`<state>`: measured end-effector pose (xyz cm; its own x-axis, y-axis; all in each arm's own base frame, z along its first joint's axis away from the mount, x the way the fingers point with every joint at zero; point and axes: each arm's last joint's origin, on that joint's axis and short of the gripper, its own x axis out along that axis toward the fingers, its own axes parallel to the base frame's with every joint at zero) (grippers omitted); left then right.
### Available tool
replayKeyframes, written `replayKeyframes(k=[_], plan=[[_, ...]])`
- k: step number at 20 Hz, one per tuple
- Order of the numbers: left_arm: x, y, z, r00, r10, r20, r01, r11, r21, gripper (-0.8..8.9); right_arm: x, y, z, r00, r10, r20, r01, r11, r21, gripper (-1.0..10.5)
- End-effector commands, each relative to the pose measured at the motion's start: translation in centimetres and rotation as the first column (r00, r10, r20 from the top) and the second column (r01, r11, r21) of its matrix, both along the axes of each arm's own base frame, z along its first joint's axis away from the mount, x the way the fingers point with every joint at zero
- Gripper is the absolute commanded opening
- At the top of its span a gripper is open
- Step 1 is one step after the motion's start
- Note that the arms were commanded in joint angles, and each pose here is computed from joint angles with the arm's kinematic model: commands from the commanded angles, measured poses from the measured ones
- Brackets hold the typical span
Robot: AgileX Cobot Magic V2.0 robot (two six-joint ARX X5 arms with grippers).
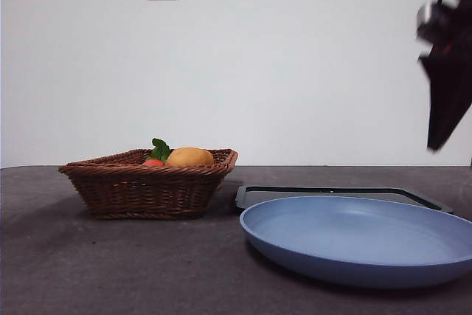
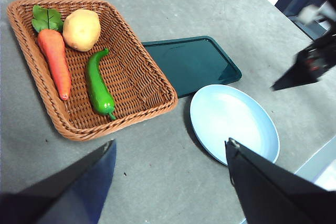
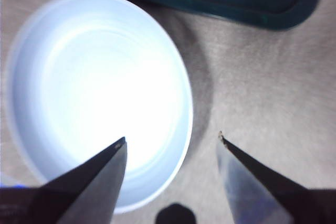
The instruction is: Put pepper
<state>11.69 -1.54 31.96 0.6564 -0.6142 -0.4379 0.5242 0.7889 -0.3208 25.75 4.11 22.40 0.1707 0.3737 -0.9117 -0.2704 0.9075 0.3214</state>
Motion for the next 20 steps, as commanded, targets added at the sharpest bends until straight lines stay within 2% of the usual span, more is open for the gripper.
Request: replayKeyframes(k=[1, 3, 11, 16, 19, 20], plan=[[0.0, 0.0, 0.6, 0.999, -0.006, 0.031, 0.006, 1.0, 0.007, 3.63, 1.4, 0.8, -1.7, 0.999, 0.016, -0.039, -0.017, 1.0, -0.025, 3.0], [0.0, 0.0, 0.6, 1.0, -0.006, 0.031, 0.006, 1.0, 0.007, 3.63, 2.1, 1.4, -3.0, 0.998, 0.035, -0.054, -0.039, 0.997, -0.061, 3.0], [0.0, 0.0, 0.6, 1.0, -0.006, 0.03, 0.005, 1.0, 0.007, 3.63, 3.1, 2.5, -5.3, 0.995, 0.067, -0.076, -0.073, 0.993, -0.09, 2.5], [0.0, 0.0, 0.6, 1.0, -0.006, 0.031, 0.006, 1.0, 0.007, 3.63, 3.3, 2.6, -5.9, 0.993, 0.067, -0.093, -0.075, 0.993, -0.087, 1.2], [0.0, 0.0, 0.6, 1.0, -0.006, 0.03, 0.005, 1.0, 0.007, 3.63, 3.3, 2.6, -5.9, 0.993, 0.067, -0.095, -0.075, 0.994, -0.082, 0.0], [0.0, 0.0, 0.6, 1.0, -0.004, 0.031, 0.004, 1.0, 0.008, 3.63, 3.2, 2.5, -5.9, 0.993, 0.064, -0.098, -0.072, 0.994, -0.083, 0.0]])
